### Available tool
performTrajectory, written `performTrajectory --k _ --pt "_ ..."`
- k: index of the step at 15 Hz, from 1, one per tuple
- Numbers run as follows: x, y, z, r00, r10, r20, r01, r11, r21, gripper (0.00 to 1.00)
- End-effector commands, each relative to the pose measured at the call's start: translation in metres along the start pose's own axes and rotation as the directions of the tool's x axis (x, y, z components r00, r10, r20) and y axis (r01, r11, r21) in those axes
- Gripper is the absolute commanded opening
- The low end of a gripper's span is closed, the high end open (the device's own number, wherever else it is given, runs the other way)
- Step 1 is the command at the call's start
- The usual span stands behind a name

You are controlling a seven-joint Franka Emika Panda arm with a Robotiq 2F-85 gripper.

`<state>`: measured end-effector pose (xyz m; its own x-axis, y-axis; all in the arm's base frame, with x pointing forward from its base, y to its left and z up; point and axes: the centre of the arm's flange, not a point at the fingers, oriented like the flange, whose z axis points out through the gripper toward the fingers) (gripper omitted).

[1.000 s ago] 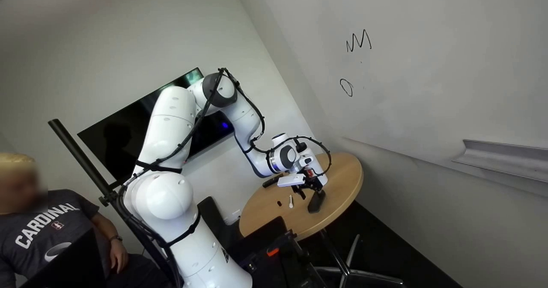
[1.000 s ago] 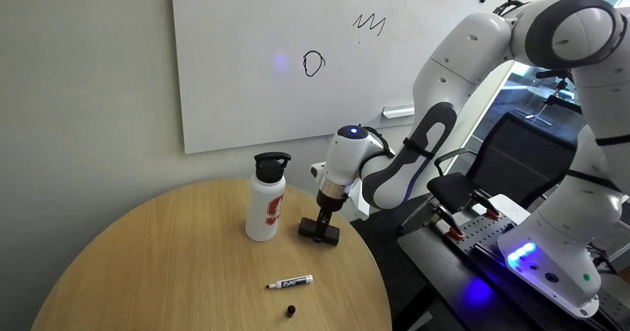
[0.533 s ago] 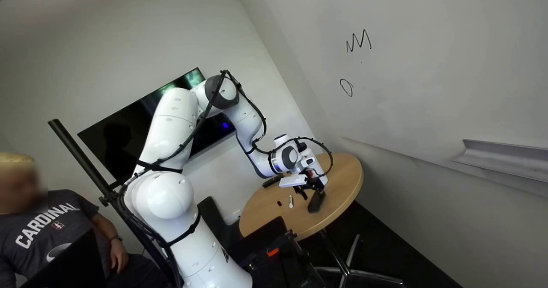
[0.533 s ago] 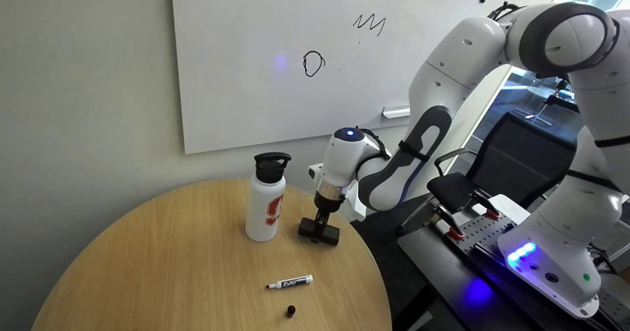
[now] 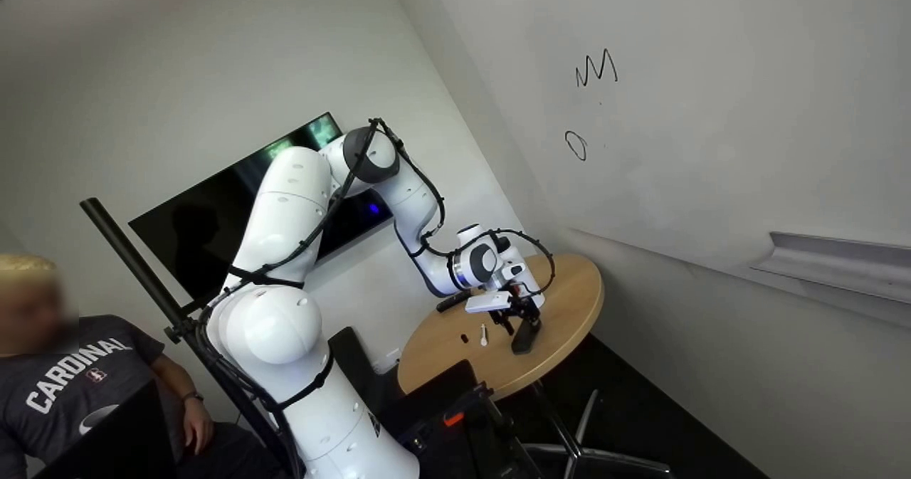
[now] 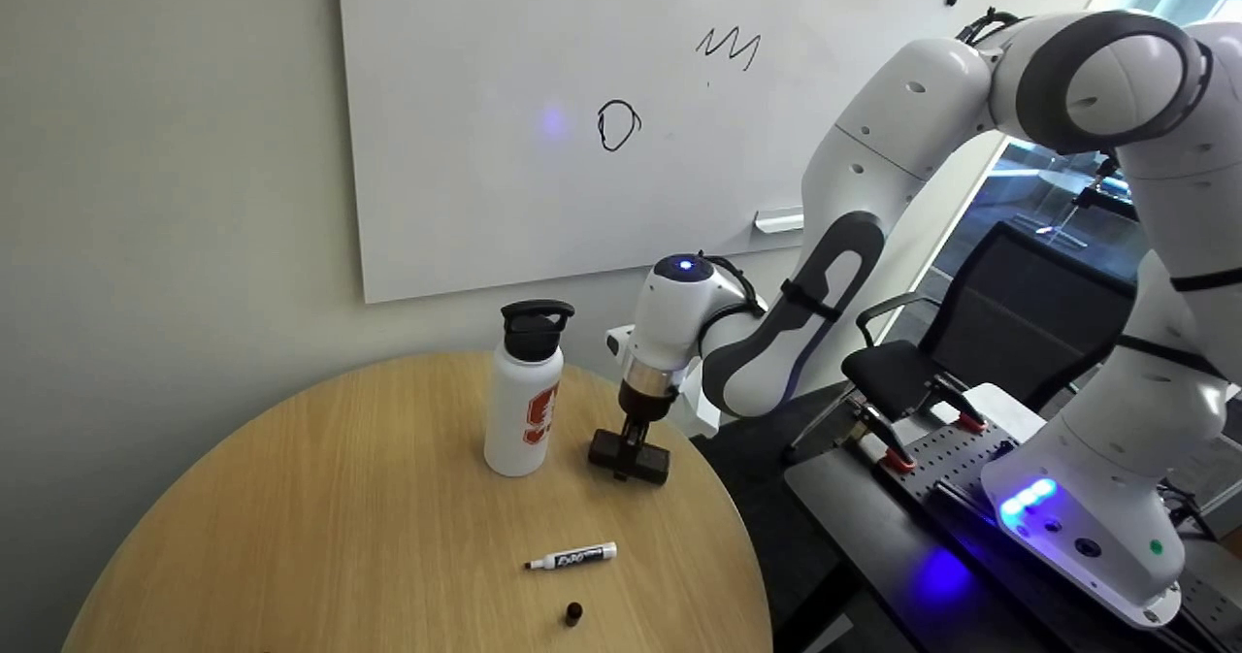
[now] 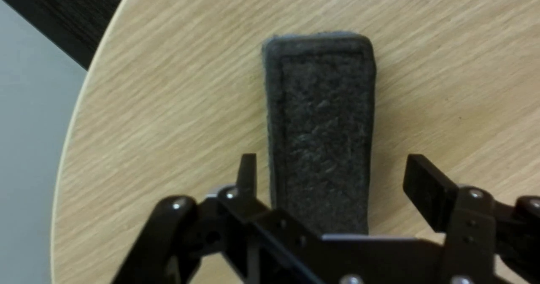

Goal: Put the lid on the bottle and then erase the circle on the whiteboard using the duster

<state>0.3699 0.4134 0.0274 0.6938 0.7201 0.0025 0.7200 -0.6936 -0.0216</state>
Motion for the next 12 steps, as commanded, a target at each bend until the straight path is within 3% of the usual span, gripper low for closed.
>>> performTrajectory --k 1,5,9,12 --pt "0.007 0.002 -0.001 1.000 0.010 0.026 -0.010 1.000 -0.011 0.58" --pt "0.007 0.003 -0.004 0.999 0.011 0.034 -0.010 1.000 -0.016 0.28" --pt "-0.013 0.004 -0.031 0.996 0.068 0.056 -0.063 0.995 -0.075 0.27" --pt "-0.034 0.008 -0.063 0.985 0.169 0.026 -0.164 0.976 -0.140 0.27"
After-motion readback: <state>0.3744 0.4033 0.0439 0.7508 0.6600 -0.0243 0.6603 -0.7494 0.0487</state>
